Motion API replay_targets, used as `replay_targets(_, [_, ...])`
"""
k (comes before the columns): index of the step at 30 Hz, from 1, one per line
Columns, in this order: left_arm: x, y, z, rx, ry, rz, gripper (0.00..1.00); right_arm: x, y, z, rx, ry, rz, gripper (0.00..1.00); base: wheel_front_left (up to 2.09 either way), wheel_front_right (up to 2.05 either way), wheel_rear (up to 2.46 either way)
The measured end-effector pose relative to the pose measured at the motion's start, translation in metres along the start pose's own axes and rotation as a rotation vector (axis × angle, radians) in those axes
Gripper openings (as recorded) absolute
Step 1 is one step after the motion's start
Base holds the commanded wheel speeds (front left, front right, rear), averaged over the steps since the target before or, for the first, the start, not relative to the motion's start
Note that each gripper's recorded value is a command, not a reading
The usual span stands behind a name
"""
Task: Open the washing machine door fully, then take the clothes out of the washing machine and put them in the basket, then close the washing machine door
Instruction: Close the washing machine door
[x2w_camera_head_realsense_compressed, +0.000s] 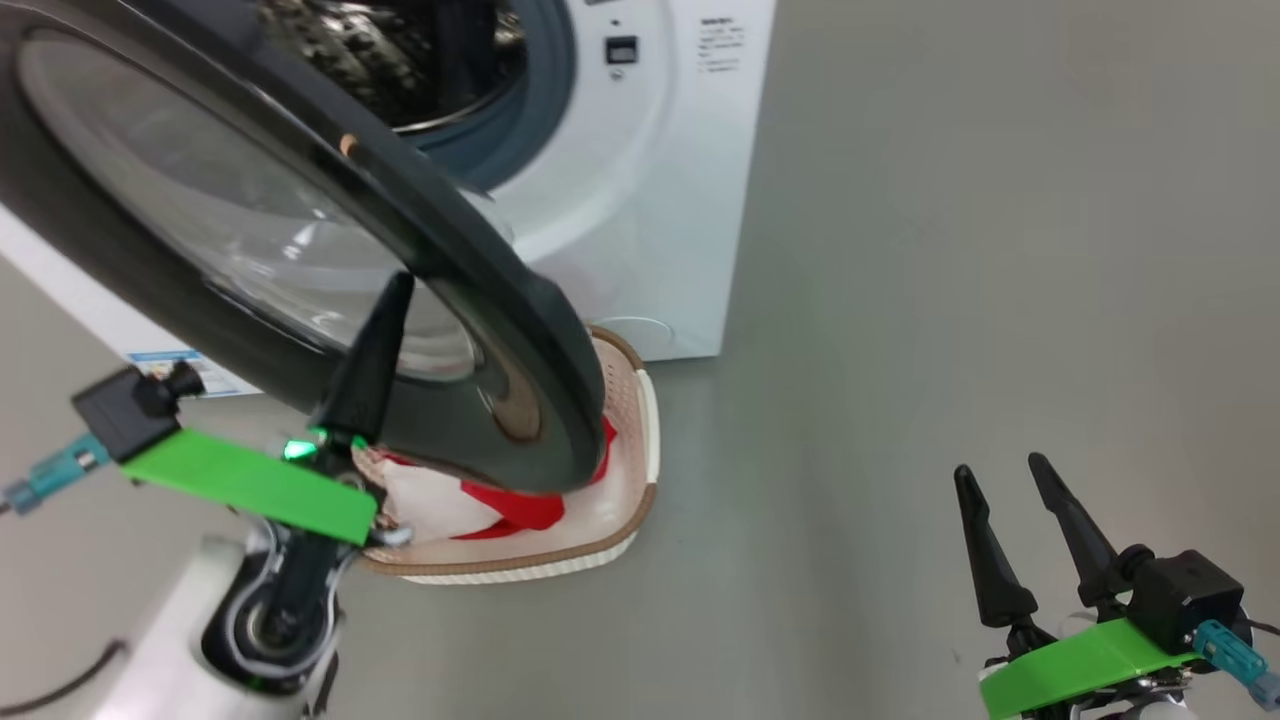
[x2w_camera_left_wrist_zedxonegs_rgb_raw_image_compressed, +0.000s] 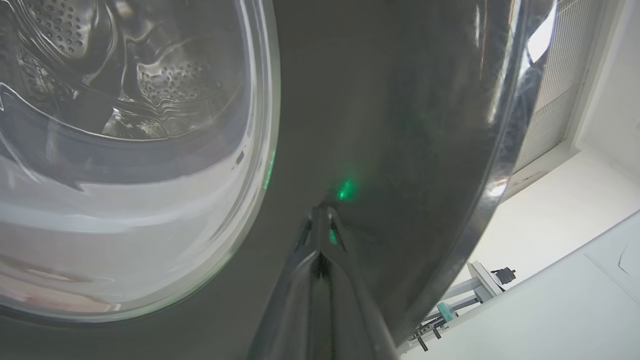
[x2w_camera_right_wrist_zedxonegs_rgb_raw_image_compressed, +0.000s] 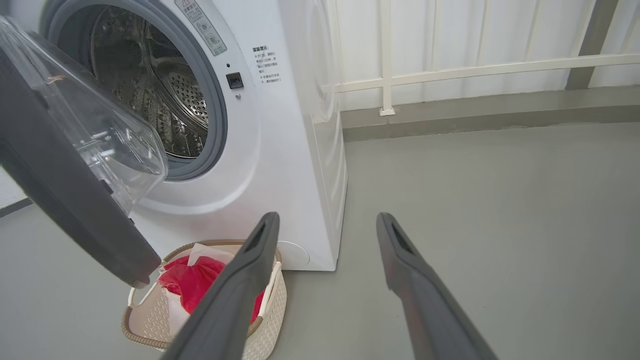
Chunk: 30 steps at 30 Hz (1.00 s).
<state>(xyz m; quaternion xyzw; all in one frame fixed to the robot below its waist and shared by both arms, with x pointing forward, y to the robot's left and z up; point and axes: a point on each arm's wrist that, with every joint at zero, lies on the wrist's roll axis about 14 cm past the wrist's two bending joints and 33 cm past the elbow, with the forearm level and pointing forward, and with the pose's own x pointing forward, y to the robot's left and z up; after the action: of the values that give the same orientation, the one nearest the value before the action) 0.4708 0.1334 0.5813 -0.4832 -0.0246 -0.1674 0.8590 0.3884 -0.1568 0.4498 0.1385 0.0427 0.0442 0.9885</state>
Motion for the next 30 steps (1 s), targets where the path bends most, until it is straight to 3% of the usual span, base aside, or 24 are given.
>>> replay_targets(18, [0.103,0.010,-0.007,0.060,-0.025,-0.042,0.00,-0.004,-0.048,0.001,-0.011,-0.001,-0.151,1.00,0.00,0.00,0.00])
replay_targets(30, [0.094,0.020,-0.005,0.073,-0.051,-0.007,0.00,-0.008,-0.054,0.006,-0.004,-0.018,-0.173,1.00,0.00,0.00,0.00])
